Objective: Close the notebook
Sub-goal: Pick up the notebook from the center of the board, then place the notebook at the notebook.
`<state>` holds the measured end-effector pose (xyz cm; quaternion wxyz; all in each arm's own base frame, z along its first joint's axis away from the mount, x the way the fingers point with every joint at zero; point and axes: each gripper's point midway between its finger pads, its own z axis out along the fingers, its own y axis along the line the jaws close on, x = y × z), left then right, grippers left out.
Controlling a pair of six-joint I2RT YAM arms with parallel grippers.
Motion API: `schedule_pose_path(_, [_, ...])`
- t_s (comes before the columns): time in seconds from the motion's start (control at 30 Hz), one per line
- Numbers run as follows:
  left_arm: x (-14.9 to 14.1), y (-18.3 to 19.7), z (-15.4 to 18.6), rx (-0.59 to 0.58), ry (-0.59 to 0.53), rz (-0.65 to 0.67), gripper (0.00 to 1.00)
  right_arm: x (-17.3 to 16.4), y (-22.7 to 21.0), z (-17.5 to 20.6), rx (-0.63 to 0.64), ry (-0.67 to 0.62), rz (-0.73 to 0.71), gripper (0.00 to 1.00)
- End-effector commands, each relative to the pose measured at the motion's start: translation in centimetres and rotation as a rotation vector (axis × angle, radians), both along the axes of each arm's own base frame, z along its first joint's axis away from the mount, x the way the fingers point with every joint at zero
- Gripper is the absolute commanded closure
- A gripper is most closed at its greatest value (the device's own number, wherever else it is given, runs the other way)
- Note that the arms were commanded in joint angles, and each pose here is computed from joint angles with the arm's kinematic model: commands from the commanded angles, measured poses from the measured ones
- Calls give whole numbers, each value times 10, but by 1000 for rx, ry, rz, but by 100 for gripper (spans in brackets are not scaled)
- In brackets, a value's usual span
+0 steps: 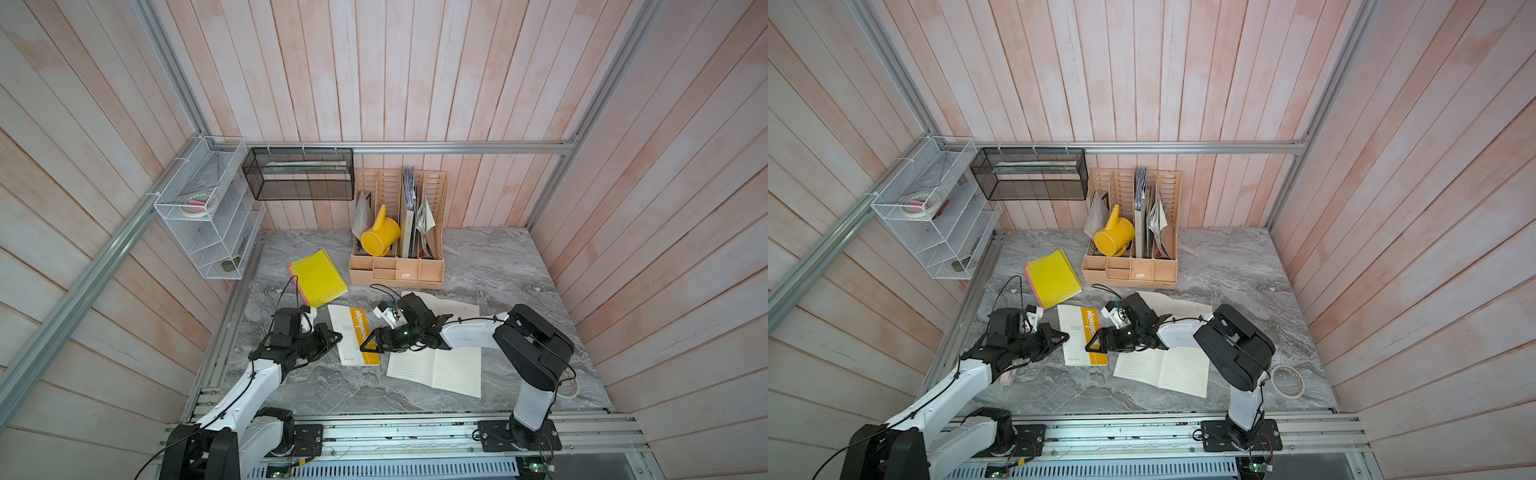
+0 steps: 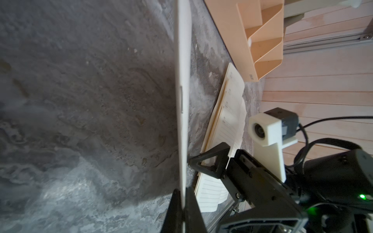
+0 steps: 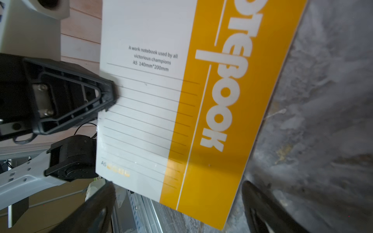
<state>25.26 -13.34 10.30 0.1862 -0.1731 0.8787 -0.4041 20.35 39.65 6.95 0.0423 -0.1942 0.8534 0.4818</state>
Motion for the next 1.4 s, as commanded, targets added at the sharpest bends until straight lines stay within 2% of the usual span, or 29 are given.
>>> schedule_pose_path(0.0, [-6, 5, 13, 60, 55, -22, 100, 12, 2, 32, 21, -72, -3, 2])
schedule_pose_path(0.27, [26, 13, 65, 115, -53, -12, 100, 30, -14, 71, 46, -150, -49, 2])
schedule_pose_path(0.6, [91, 47, 115, 140, -247, 58, 100, 35, -47, 78, 53, -161, -119, 2])
schedule_pose_path(0.8, [131, 69, 118, 122, -287, 102, 100, 36, -54, 82, 67, -172, -142, 2])
schedule_pose_path(1.1, [191, 96, 98, 68, -315, 129, 100, 34, -66, 75, 49, -158, -160, 2])
schedule_pose_path(1.37, [224, 107, 78, -20, -299, 158, 100, 37, -80, 69, 32, -142, -191, 2])
